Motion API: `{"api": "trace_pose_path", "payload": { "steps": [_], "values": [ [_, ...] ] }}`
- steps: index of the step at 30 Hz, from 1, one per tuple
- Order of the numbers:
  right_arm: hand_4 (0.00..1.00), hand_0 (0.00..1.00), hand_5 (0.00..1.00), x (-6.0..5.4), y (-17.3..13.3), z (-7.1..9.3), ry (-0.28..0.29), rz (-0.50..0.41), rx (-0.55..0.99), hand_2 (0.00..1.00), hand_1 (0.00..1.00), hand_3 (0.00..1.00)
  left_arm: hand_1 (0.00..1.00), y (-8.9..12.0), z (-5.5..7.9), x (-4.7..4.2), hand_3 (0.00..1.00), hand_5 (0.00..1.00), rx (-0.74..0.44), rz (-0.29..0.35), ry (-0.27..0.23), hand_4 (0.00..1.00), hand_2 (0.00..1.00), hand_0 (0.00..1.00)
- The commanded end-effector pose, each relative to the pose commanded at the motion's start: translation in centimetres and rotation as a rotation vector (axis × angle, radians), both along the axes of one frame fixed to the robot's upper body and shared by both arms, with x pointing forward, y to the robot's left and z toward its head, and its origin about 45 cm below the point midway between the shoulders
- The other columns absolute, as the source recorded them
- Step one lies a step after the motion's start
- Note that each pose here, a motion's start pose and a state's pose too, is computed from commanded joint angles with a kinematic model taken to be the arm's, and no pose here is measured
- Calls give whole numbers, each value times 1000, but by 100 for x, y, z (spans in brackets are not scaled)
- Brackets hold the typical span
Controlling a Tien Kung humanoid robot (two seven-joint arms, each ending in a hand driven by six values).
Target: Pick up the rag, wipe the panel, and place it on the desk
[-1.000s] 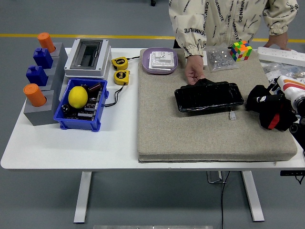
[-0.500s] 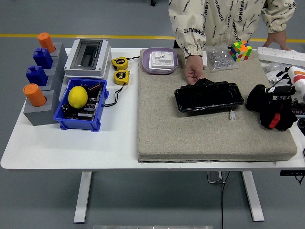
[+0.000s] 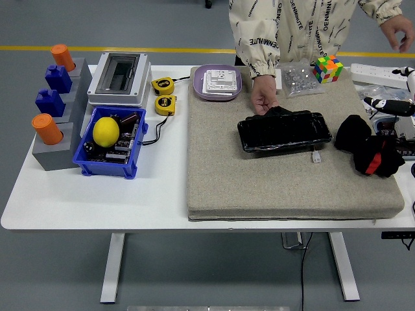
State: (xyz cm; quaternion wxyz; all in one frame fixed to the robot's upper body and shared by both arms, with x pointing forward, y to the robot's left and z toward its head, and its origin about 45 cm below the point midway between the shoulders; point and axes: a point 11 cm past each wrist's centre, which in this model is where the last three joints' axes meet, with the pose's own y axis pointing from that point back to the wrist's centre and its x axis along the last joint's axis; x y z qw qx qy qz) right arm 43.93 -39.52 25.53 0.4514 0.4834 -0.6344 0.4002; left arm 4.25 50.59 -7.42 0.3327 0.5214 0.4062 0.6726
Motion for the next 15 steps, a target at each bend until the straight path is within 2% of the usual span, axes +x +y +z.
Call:
{"api": "trace_pose_path", "payload": {
  "steps": [2,6,7,8,13,15],
  "values": [
    [998,763,594,-19,2,47,-24,13,14,843,746,842,658,-1,0,4,573,508,0,-1,0,613,682,635],
    [998,763,594,-89,20,113,-55,100,69,843,746,842,658,-4,-1,11,573,508,0,-4,0,613,682,635],
    [998,763,594,-98,18,117,-58,107,74,843,746,842,658,-4,-1,9,573,508,0,-4,0,613,682,635],
    [998,761,587,-117,11,124,-63,120,87,825,744,801,658,-4,-2,4,572,508,0,-4,1,613,682,635],
    [998,761,587,-196,-59,167,-83,163,146,825,744,801,658,-6,-5,-13,572,508,-1,-4,5,613,682,635],
    [998,750,584,-218,-79,175,-84,174,167,800,726,768,658,-8,-5,-5,573,509,-1,-5,4,612,682,635]
  ]
}}
